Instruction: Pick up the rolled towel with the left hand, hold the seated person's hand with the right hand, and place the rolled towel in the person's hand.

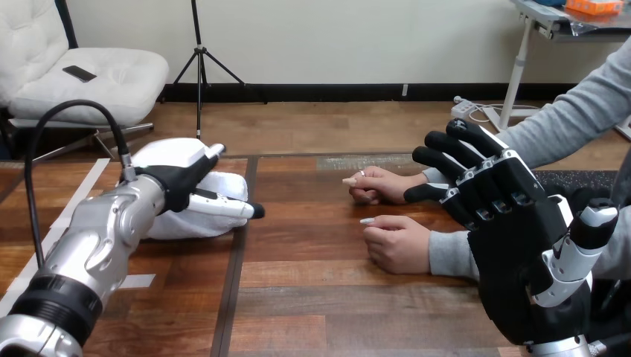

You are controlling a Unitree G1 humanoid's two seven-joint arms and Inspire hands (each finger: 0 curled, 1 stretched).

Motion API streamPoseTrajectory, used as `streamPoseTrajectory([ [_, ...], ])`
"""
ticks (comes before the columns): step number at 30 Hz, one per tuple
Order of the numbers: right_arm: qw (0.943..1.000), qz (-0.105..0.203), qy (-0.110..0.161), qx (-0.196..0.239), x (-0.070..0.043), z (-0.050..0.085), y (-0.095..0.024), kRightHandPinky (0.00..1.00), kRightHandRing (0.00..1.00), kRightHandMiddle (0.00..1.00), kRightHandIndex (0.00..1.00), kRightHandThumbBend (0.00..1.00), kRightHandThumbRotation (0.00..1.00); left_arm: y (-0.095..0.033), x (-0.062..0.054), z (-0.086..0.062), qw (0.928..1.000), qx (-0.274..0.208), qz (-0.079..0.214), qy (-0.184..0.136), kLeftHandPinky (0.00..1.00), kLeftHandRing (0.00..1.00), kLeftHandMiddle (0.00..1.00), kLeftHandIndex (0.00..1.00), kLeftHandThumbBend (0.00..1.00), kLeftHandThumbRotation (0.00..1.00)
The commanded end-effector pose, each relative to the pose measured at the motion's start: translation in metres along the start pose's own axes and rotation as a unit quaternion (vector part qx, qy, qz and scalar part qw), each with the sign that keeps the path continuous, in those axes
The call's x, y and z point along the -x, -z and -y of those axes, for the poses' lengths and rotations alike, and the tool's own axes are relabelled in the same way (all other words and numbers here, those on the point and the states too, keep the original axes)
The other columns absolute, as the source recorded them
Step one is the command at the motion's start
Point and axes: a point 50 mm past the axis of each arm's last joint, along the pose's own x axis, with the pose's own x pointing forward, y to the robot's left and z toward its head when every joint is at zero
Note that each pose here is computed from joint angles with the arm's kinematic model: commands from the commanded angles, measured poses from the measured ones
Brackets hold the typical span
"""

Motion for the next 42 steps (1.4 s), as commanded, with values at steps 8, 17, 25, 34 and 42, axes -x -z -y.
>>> streamPoseTrajectory([
  [8, 0.9990, 0.037, -0.023, 0.004, -0.016, -0.002, -0.010, 0.60, 0.79, 0.79, 0.79, 0.92, 1.00, -0.001, 0.000, -0.019, 0.9968, -0.043, -0.002, -0.067, 0.99, 1.00, 1.00, 1.00, 0.91, 0.81],
  [17, 0.9990, 0.037, -0.025, 0.005, -0.016, -0.003, -0.010, 0.60, 0.79, 0.80, 0.79, 0.92, 1.00, -0.001, -0.006, -0.019, 0.9961, -0.051, -0.005, -0.072, 1.00, 1.00, 1.00, 1.00, 0.89, 0.84],
  [25, 0.9990, 0.037, -0.026, 0.005, -0.016, -0.003, -0.010, 0.60, 0.80, 0.80, 0.79, 0.92, 1.00, 0.000, -0.012, -0.019, 0.9947, -0.057, 0.001, -0.086, 1.00, 1.00, 1.00, 1.00, 0.92, 0.97],
  [34, 0.9991, 0.035, -0.024, 0.006, -0.015, -0.003, -0.010, 0.60, 0.79, 0.79, 0.79, 0.93, 1.00, -0.001, -0.018, -0.018, 0.9940, -0.047, 0.009, -0.098, 1.00, 1.00, 1.00, 1.00, 0.90, 1.00],
  [42, 0.9990, 0.037, -0.025, 0.009, -0.015, -0.003, -0.011, 0.60, 0.79, 0.79, 0.78, 0.92, 1.00, -0.005, -0.022, -0.020, 0.9938, -0.015, 0.018, -0.108, 0.97, 1.00, 1.00, 1.00, 0.83, 1.00],
])
